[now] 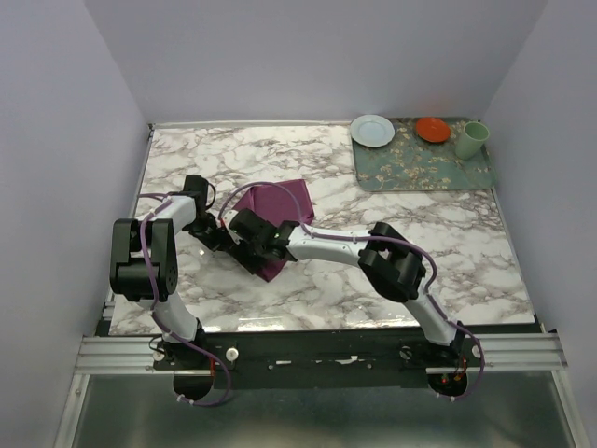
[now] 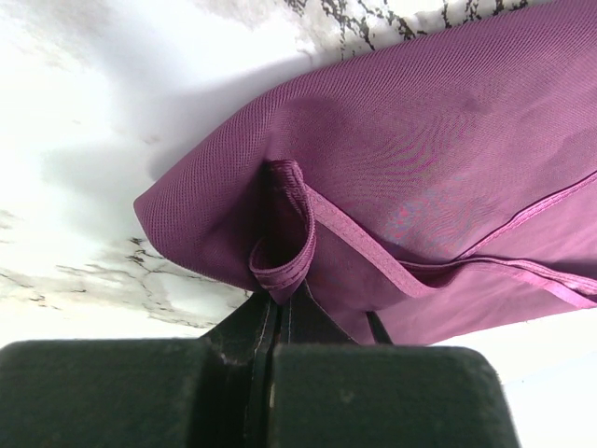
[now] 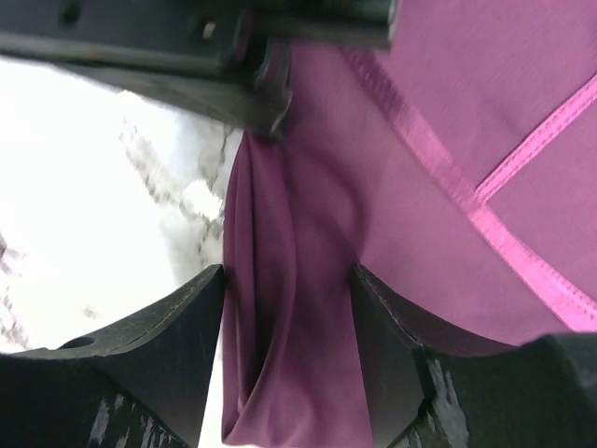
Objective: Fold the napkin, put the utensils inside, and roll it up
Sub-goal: Roll the napkin with the utensil
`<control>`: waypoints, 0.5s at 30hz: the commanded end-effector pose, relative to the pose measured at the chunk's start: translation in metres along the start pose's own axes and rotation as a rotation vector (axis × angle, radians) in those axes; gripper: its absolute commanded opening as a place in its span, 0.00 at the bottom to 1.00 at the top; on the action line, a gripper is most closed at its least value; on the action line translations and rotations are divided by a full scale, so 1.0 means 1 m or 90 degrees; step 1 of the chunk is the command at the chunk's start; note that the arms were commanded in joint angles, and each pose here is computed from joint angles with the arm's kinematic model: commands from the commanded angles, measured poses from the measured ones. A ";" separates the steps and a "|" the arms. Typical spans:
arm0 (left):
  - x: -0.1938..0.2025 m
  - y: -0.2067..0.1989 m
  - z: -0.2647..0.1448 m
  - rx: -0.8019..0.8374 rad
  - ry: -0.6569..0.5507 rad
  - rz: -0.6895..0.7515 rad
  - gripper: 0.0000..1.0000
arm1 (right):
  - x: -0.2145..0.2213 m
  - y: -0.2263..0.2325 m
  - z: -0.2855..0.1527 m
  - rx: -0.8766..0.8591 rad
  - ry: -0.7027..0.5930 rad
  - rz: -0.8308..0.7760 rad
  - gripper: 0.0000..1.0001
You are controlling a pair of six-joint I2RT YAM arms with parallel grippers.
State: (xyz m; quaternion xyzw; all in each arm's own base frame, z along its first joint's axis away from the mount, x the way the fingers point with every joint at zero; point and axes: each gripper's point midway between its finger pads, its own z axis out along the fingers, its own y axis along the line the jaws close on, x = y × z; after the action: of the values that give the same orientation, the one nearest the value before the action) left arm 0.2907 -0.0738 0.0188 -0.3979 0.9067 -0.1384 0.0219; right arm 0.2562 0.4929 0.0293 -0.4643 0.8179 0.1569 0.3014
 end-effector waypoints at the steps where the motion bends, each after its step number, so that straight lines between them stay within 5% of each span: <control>1: 0.012 0.018 0.020 -0.039 0.033 -0.007 0.00 | -0.019 0.007 -0.029 -0.018 -0.033 0.012 0.64; 15: 0.012 0.016 0.018 -0.034 0.033 -0.011 0.00 | -0.008 0.017 -0.009 -0.048 -0.012 0.013 0.53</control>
State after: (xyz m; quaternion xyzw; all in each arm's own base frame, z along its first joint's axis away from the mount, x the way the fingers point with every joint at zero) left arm 0.2907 -0.0739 0.0188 -0.3982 0.9064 -0.1392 0.0214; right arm 0.2474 0.4945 0.0526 -0.4574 0.8152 0.1861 0.3025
